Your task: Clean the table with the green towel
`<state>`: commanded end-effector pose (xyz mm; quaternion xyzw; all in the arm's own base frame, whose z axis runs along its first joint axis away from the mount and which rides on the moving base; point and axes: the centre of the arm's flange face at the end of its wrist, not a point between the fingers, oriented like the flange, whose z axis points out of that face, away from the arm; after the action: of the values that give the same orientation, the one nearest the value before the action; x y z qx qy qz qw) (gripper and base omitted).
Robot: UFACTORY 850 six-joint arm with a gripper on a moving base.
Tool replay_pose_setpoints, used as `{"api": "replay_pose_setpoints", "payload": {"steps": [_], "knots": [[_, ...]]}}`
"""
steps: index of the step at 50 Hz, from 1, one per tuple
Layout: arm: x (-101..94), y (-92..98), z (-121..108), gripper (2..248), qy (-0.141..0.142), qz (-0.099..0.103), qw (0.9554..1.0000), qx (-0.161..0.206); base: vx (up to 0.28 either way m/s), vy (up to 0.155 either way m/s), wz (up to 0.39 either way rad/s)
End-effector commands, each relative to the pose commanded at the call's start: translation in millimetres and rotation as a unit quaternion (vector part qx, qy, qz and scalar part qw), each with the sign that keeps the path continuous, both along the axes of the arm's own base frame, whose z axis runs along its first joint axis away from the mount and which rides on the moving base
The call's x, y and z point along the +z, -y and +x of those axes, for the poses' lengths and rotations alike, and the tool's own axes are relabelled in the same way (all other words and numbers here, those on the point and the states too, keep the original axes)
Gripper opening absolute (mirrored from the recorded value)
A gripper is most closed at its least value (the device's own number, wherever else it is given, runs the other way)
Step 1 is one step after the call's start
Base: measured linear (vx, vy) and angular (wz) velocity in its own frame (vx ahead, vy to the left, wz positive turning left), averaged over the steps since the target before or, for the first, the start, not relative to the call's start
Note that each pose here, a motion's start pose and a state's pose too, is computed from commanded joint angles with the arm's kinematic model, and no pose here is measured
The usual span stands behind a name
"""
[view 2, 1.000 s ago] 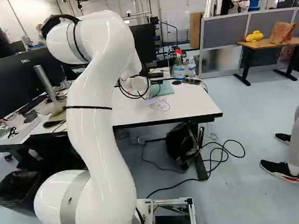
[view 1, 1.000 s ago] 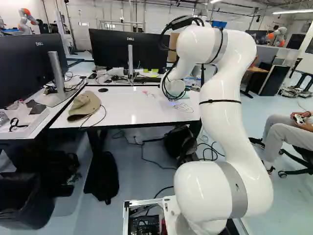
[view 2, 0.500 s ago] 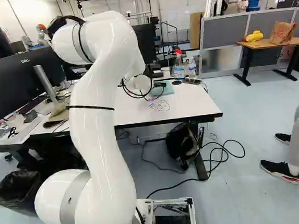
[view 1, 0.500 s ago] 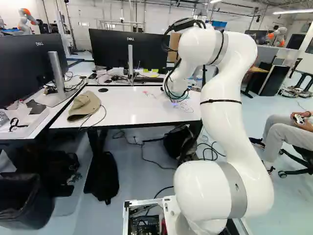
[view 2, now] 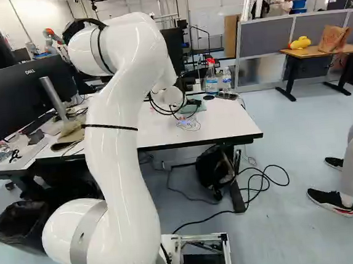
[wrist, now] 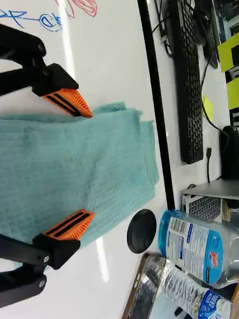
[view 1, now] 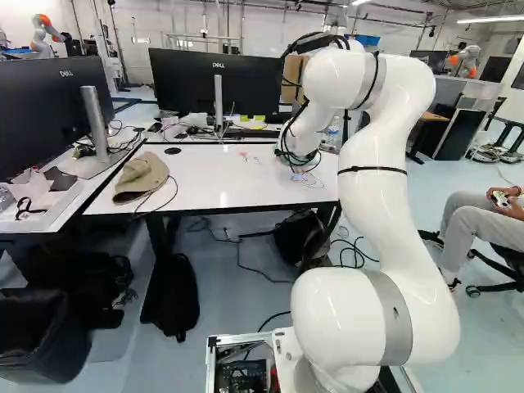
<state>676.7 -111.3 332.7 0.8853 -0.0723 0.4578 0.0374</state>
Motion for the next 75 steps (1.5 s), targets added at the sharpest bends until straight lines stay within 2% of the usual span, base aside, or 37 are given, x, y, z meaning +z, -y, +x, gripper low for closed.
{"api": "replay_pose_setpoints", "payload": {"steps": [16, 17, 22, 23, 27, 28, 32, 33, 38, 39, 43, 44, 48, 49, 63, 75], "knots": [[0.0, 0.0, 0.0, 247, 0.0, 0.0, 1.0, 0.0, 0.0, 0.0, 0.0], [0.0, 0.0, 0.0, 219, 0.0, 0.0, 1.0, 0.0, 0.0, 0.0, 0.0], [0.0, 0.0, 0.0, 219, 0.0, 0.0, 1.0, 0.0, 0.0, 0.0, 0.0], [0.0, 0.0, 0.0, 192, 0.0, 0.0, 1.0, 0.0, 0.0, 0.0, 0.0], [0.0, 0.0, 0.0, 192, 0.0, 0.0, 1.0, 0.0, 0.0, 0.0, 0.0], [0.0, 0.0, 0.0, 165, 0.0, 0.0, 1.0, 0.0, 0.0, 0.0, 0.0], [0.0, 0.0, 0.0, 165, 0.0, 0.0, 1.0, 0.0, 0.0, 0.0, 0.0], [0.0, 0.0, 0.0, 136, 0.0, 0.0, 1.0, 0.0, 0.0, 0.0, 0.0], [0.0, 0.0, 0.0, 136, 0.0, 0.0, 1.0, 0.0, 0.0, 0.0, 0.0], [0.0, 0.0, 0.0, 105, 0.0, 0.0, 1.0, 0.0, 0.0, 0.0, 0.0], [0.0, 0.0, 0.0, 105, 0.0, 0.0, 1.0, 0.0, 0.0, 0.0, 0.0], [0.0, 0.0, 0.0, 69, 0.0, 0.0, 1.0, 0.0, 0.0, 0.0, 0.0], [0.0, 0.0, 0.0, 69, 0.0, 0.0, 1.0, 0.0, 0.0, 0.0, 0.0], [0.0, 0.0, 0.0, 55, 0.0, 0.0, 1.0, 0.0, 0.0, 0.0, 0.0], [0.3, 0.0, 0.0, 55, 0.0, 0.0, 1.0, 0.0, 0.0, 0.0, 0.0], [11.7, -0.3, -1.7, 55, 0.007, -0.001, 1.0, 0.0, 0.0, 0.0, 0.0]]}}
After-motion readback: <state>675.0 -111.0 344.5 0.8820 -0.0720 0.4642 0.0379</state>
